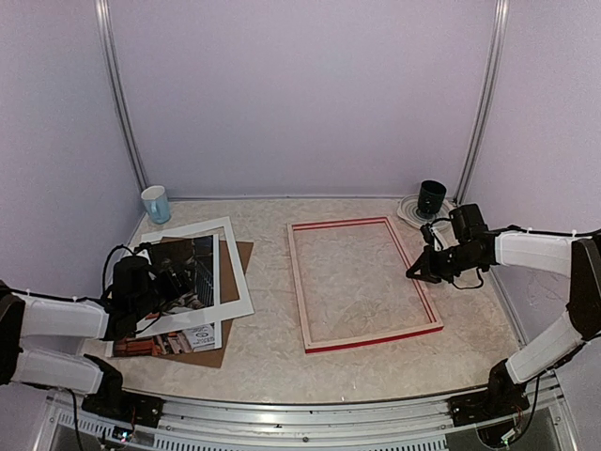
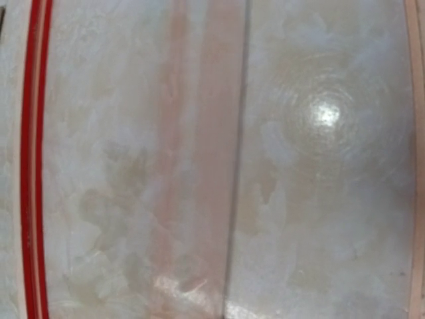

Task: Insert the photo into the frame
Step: Place the glass panel at the frame body.

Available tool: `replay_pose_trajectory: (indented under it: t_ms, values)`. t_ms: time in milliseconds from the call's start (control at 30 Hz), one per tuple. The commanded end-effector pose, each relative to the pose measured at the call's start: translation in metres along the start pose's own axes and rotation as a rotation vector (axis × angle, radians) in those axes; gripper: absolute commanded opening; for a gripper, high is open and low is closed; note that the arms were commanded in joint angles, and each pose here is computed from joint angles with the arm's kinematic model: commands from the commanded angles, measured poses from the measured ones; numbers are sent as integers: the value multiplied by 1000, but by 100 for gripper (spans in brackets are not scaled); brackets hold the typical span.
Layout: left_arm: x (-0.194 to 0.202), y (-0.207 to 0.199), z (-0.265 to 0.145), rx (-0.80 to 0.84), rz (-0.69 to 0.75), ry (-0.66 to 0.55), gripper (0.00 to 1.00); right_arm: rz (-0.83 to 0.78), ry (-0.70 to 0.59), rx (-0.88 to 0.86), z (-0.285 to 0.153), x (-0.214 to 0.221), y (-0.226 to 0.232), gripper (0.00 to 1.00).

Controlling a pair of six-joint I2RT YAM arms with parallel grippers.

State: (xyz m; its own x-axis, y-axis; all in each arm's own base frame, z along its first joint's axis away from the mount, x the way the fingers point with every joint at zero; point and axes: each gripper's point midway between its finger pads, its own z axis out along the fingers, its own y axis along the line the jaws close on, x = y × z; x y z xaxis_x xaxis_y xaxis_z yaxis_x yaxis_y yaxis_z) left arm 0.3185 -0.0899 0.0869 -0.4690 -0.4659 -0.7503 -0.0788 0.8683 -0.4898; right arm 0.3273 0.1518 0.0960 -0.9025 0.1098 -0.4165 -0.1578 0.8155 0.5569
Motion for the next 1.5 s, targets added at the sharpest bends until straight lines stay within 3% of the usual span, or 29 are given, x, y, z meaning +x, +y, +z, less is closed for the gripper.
replay_pose_trajectory:
  t_ms: [0,867,1467]
  values:
    - [-4,2,0,-6,-10,-20,99,8,-23,-30,-10,-3,6,0]
    - [-4,3,0,-7,-10,-20,99,10,-1,-68,-8,1,12,4]
    - [-5,2,-1,-4,-11,-26,99,19,14,-225,-15,-22,49,0]
